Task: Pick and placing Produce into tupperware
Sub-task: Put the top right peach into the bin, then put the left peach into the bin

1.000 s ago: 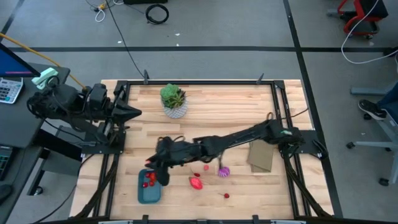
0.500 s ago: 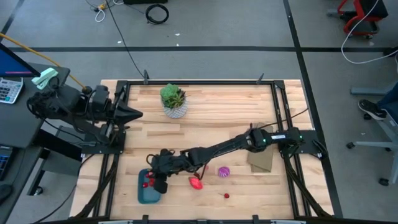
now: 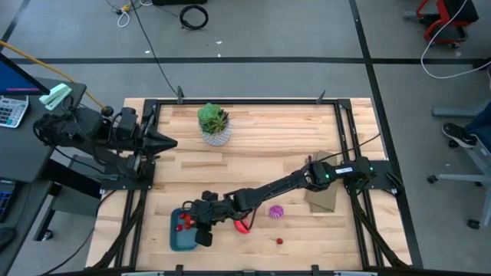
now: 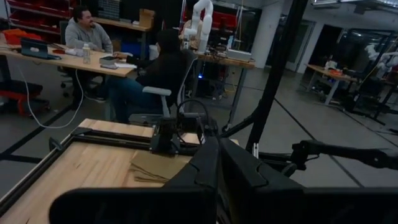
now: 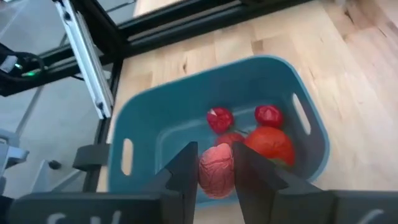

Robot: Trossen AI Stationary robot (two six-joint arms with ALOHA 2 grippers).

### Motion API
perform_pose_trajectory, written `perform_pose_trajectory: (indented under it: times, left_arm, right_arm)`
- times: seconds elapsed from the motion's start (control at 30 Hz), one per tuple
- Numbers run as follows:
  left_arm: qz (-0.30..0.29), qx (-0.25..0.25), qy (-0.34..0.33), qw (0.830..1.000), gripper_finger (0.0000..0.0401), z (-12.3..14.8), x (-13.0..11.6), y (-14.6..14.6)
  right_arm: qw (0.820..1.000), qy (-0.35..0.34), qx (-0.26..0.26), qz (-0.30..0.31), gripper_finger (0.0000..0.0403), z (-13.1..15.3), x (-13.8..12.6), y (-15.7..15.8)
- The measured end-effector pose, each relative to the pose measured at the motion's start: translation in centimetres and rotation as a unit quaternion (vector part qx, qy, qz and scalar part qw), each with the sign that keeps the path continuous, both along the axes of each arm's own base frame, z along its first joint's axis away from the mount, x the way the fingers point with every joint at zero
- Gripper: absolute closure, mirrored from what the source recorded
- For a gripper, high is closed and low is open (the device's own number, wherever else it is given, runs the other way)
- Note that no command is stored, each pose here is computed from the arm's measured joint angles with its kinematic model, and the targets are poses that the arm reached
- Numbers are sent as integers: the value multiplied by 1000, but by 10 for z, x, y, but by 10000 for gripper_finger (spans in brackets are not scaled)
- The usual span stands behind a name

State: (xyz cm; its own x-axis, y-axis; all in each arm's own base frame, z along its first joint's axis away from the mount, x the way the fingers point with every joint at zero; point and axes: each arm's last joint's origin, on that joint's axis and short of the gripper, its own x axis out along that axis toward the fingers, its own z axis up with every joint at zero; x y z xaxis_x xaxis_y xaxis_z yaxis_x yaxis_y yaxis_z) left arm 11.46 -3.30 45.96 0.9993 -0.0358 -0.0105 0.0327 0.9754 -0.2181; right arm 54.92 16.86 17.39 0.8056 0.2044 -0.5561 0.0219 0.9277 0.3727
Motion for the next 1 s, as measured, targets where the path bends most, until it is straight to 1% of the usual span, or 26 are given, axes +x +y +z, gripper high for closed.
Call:
perform_pose_trajectory:
  times: [0.23, 0.33, 0.47, 0.57, 0.7, 0.83, 1.0]
  left_arm:
    - [0, 0, 0, 1000, 391, 0, 0, 0]
    - [0, 0, 0, 1000, 387, 0, 0, 0]
    - [0, 0, 0, 1000, 378, 0, 0, 0]
    - [0, 0, 0, 1000, 377, 0, 0, 0]
    - [0, 0, 0, 1000, 385, 0, 0, 0]
    - [0, 0, 0, 1000, 391, 0, 0, 0]
    - [0, -2, 0, 1000, 389, 0, 0, 0]
  right_arm:
    - [1000, 1, 0, -1, 305, -8, 0, -2]
    - [1000, -4, 1, -2, 305, -7, 0, -2]
    - [1000, 6, -2, -2, 303, -14, -1, -3]
    - [1000, -7, -1, -1, 299, -11, 1, -4]
    - [1000, -7, -8, 1, 284, -11, 1, -7]
    - [1000, -14, -4, -4, 262, -10, 3, -10]
    - [1000, -11, -4, -10, 234, -10, 4, -16]
